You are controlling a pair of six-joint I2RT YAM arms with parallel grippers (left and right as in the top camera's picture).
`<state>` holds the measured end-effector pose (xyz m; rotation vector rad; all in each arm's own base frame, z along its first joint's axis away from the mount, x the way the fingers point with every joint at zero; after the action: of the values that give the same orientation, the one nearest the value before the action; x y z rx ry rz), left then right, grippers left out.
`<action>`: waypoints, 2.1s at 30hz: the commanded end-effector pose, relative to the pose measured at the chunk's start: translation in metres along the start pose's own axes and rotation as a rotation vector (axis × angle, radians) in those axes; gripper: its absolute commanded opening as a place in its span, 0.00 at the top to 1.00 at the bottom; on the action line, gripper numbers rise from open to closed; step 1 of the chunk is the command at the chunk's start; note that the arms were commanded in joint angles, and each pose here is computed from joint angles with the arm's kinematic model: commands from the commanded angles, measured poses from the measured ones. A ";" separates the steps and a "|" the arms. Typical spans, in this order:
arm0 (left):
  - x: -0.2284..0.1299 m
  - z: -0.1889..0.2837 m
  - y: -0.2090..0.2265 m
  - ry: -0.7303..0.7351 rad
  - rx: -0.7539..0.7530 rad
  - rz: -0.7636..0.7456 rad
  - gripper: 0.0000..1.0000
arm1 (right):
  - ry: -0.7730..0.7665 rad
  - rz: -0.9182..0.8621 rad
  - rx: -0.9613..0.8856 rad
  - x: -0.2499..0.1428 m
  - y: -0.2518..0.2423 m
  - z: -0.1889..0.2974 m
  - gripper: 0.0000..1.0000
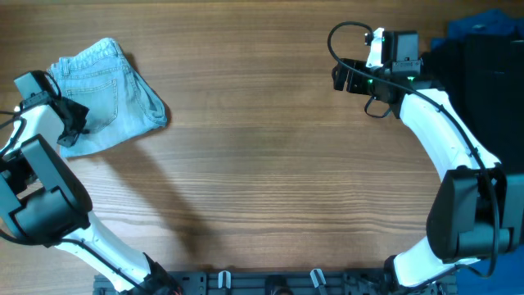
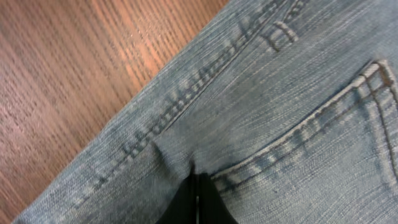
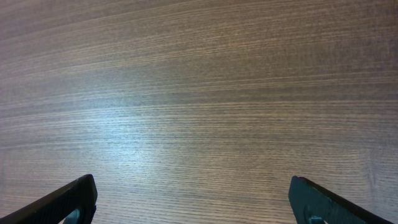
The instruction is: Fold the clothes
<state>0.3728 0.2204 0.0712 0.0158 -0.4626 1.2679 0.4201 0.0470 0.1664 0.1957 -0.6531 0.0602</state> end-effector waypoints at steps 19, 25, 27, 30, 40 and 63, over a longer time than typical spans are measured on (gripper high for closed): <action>-0.012 -0.013 -0.101 -0.249 -0.328 -0.449 0.96 | 0.000 -0.003 -0.007 0.001 0.001 -0.002 0.00; 0.016 0.122 -0.121 -0.368 -0.508 -0.368 0.61 | 0.000 -0.003 -0.007 0.001 0.001 -0.002 0.01; 0.017 0.141 -0.123 -0.380 -0.546 -0.373 0.00 | 0.000 -0.003 -0.007 0.001 0.001 -0.002 0.01; 0.016 0.141 -0.122 -0.373 -0.540 -0.374 0.00 | 0.000 -0.003 -0.007 0.001 0.001 -0.002 0.01; 0.010 0.135 -0.115 -0.326 -0.503 -0.379 0.00 | 0.000 -0.003 -0.007 0.001 0.001 -0.002 0.01; 0.010 0.135 -0.115 -0.326 -0.503 -0.379 0.00 | -0.982 0.202 0.162 -0.102 0.070 0.311 0.00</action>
<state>0.4340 0.1623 0.2240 -0.0903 -0.9977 0.7621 0.1562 0.0746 0.3951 0.3612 -1.6164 0.3335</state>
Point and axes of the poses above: each gripper's point midway between its finger pads, its own z axis back along the fingers, its own y axis along the line the jaws close on, x = y × z, the point moved 7 cm from there along z, back along the fingers, and after that the axes turned 8 degrees about z, right-handed, at the moved point
